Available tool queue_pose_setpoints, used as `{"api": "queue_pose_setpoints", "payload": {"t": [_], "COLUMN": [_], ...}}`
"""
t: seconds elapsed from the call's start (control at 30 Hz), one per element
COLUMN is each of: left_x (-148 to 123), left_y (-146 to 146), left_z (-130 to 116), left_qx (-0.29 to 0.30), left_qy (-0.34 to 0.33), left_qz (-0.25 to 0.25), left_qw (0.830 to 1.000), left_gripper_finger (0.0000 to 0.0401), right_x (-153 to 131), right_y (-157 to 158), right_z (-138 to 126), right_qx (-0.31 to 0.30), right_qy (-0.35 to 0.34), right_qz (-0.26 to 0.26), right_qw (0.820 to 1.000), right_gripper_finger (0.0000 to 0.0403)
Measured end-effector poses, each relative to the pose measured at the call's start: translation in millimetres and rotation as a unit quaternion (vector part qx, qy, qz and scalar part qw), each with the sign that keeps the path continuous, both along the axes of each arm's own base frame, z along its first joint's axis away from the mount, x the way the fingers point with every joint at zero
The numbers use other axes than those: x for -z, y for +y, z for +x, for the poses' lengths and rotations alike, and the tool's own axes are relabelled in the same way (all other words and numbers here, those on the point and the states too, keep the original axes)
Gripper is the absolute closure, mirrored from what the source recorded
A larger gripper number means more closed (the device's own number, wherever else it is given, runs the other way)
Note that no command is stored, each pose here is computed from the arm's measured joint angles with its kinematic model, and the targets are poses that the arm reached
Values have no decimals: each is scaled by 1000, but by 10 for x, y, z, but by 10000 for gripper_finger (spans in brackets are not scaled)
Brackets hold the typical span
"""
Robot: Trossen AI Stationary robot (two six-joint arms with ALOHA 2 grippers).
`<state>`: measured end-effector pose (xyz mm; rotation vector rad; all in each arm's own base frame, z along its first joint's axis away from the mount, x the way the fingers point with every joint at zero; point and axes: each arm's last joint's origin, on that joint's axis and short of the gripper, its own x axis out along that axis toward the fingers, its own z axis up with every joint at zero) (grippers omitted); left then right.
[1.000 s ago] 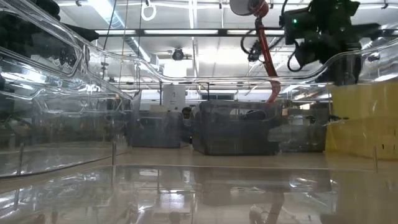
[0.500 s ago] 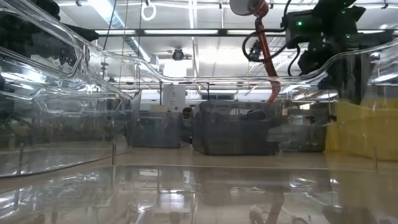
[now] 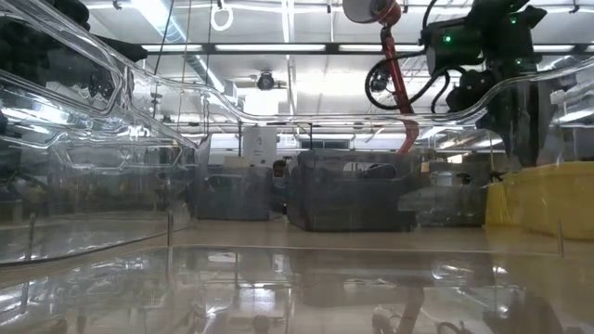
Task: Stack baskets by color
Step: Stack the top yellow bin on the bottom yellow bin
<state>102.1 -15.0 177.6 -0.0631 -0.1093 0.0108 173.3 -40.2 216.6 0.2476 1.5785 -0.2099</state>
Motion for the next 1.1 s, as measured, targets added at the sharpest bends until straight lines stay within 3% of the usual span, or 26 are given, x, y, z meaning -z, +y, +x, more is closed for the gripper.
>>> {"api": "queue_pose_setpoints", "payload": {"t": [0.23,0.43,0.67,0.83,1.1], "left_x": [0,1,0,0,0], "left_y": [0,0,0,0,0], "left_z": [0,0,0,0,0], "left_qx": [0,0,0,0,0], "left_qy": [0,0,0,0,0], "left_qz": [0,0,0,0,0], "left_qw": [1000,1000,1000,1000,1000], "left_gripper_finger": [392,392,392,392,392], "right_x": [-52,-18,31,176,171], "right_y": [-169,-375,-266,-151,-101], "right_z": [-68,-86,-94,-93,-52], "right_qx": [-6,12,-3,-19,-12], "right_qy": [-13,-35,-13,-5,-10], "right_qz": [-39,-4,11,9,-4], "right_qw": [999,999,1000,1000,1000], "right_gripper_finger": [288,289,274,246,207]}}
